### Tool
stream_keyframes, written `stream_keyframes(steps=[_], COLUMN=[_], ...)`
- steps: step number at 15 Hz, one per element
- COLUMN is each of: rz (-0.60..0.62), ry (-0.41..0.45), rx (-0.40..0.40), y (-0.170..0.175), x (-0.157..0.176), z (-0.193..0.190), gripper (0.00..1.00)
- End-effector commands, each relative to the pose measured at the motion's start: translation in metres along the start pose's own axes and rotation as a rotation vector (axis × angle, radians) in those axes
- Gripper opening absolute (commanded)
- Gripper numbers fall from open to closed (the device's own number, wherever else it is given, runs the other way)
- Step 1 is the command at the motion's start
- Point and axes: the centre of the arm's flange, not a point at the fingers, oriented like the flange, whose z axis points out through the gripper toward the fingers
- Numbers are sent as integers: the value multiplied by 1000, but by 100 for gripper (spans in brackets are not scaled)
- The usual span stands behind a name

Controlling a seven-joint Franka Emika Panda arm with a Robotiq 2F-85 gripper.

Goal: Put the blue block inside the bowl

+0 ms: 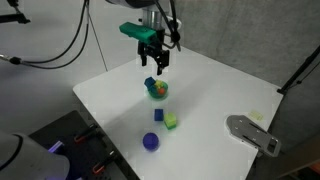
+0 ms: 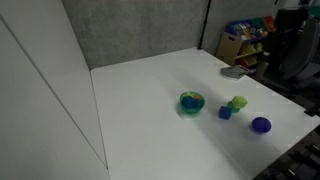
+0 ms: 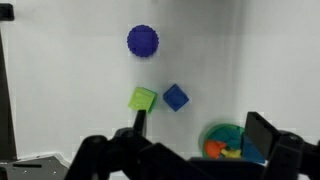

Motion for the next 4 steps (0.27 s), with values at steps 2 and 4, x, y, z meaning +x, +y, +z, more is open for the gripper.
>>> stream_keyframes(steps=[2,4], rz=[-24,-4], ry=[-24,-17], rx=[-4,2], y=[1,-2], x=[-17,-13], z=[-25,-17], gripper=[100,100])
